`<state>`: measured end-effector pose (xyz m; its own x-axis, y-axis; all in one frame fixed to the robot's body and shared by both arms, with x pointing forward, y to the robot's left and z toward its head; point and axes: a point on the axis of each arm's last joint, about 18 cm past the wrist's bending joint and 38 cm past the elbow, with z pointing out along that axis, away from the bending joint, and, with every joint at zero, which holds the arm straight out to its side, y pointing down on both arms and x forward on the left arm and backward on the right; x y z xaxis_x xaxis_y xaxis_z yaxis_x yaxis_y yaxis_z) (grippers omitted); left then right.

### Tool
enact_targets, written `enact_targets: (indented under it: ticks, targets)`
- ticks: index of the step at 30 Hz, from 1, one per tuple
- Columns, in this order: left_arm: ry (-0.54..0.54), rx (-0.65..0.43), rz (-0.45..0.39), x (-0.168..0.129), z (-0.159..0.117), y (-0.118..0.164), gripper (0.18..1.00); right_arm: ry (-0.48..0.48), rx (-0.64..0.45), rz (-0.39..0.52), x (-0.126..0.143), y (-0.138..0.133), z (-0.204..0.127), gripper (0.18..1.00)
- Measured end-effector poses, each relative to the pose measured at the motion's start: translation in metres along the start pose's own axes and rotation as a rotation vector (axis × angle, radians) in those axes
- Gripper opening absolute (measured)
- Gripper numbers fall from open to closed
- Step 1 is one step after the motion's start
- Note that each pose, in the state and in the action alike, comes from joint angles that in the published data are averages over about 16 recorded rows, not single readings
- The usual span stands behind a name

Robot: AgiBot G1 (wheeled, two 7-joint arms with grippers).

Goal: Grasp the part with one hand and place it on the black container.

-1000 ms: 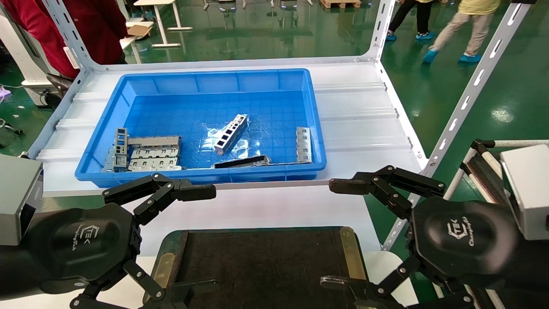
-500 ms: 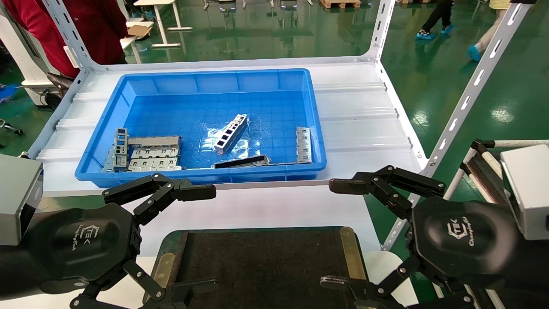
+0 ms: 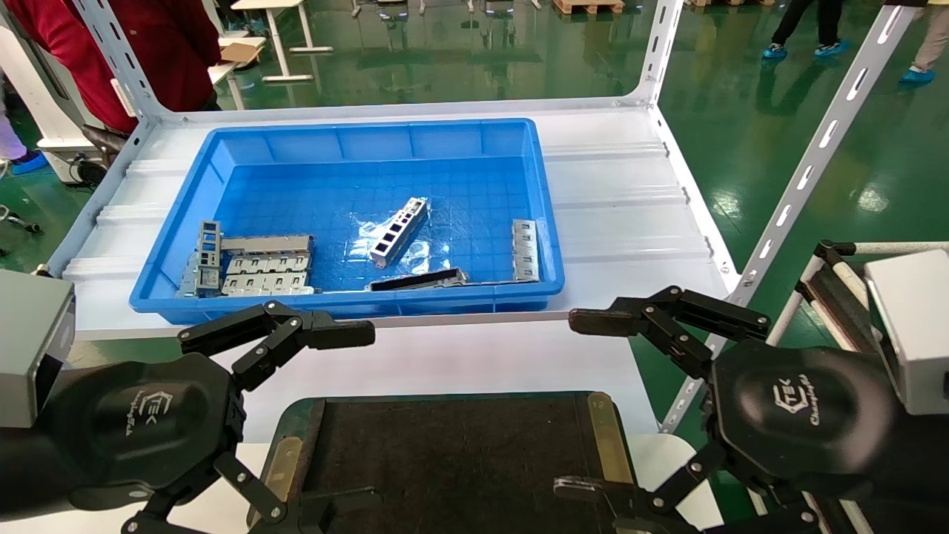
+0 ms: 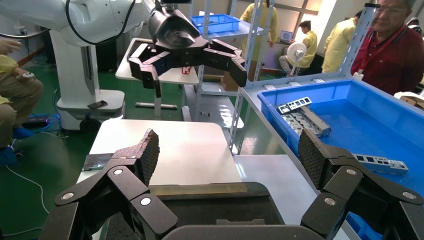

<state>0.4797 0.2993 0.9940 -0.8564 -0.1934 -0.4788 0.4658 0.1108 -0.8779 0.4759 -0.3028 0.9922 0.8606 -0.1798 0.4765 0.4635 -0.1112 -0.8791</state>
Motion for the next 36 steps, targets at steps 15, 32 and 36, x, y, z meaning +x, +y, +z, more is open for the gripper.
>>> enact_targets:
  ticks: [15,32,36]
  targets:
    - [-0.148,-0.061,-0.013,-0.045,0.025,0.019,1.001,0.0,0.0,0.0,0.0,0.0,0.0,1.001]
    - [-0.515,-0.167,-0.077,-0.158,0.064,0.063,1.001,0.0,0.0,0.0,0.0,0.0,0.0,1.001]
    - [-0.602,-0.181,-0.098,-0.184,0.075,0.072,1.001,0.0,0.0,0.0,0.0,0.0,0.0,1.001]
